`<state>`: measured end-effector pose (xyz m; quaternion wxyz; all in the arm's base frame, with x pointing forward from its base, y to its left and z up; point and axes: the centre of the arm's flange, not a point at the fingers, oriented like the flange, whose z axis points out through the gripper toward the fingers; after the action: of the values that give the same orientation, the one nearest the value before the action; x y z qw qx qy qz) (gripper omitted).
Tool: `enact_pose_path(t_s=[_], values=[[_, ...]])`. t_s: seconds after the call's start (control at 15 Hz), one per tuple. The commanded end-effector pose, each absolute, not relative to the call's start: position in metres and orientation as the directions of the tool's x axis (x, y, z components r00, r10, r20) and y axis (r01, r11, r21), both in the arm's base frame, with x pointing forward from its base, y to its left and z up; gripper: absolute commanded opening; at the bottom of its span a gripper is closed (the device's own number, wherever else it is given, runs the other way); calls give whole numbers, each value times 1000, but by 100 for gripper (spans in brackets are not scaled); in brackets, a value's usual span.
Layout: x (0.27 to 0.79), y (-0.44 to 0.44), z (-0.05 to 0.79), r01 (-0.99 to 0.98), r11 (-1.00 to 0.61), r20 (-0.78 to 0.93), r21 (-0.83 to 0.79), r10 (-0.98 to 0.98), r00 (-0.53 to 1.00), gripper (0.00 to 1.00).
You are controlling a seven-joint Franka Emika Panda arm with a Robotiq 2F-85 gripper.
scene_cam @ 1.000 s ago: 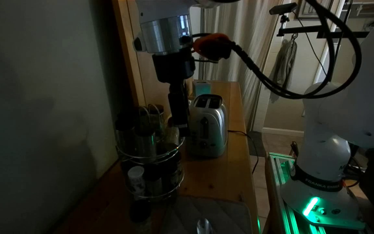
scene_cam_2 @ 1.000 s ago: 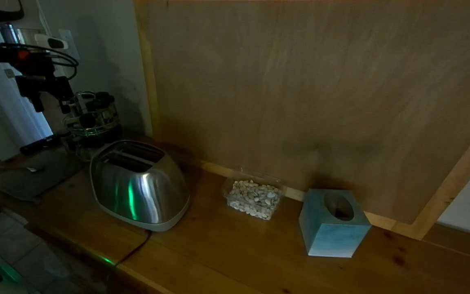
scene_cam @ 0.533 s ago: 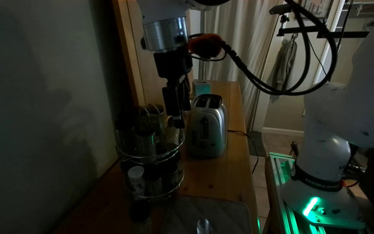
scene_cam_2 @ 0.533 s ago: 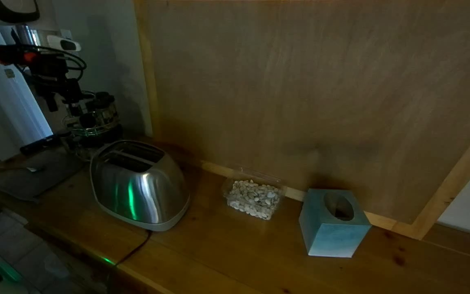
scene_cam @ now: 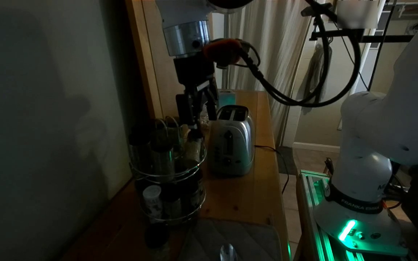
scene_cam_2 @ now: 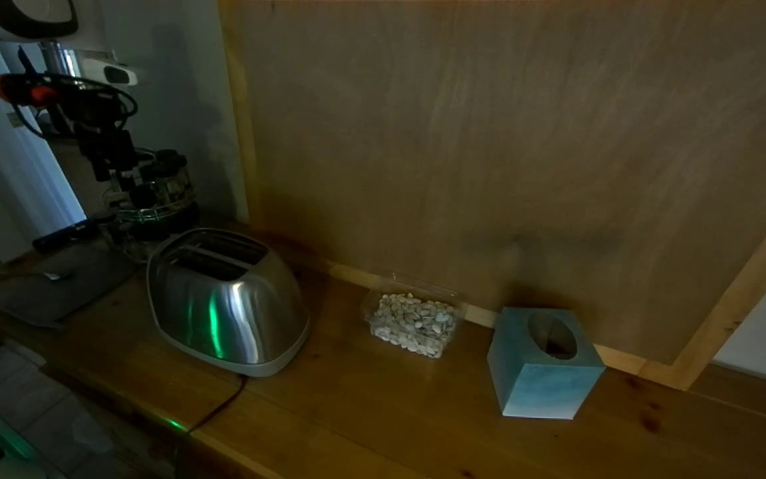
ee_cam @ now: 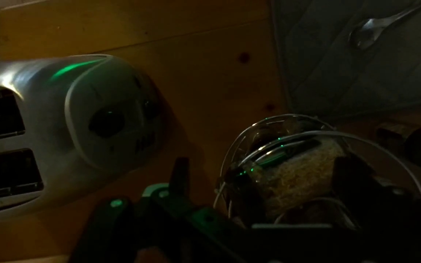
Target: Straighten the tilted bottle on the rack
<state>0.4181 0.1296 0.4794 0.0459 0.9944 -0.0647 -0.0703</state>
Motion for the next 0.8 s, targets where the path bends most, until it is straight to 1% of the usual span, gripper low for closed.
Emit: enact_pose_path(t_s=[0.0,0.47,0.53,0.6,0.67,0.73], values=[[416,124,473,-218,-972,-96,87,-226,969,100],[417,113,454,-341,-939,-53,34,-343,938,100],[417,112,454,-353,-935,-46,25,-354,934,96],[417,112,453,-365,-931,-39,19,-365,930,88],[417,112,453,-373,-928,-37,14,-373,927,76],[416,112,454,-379,-925,-35,10,-379,925,69]])
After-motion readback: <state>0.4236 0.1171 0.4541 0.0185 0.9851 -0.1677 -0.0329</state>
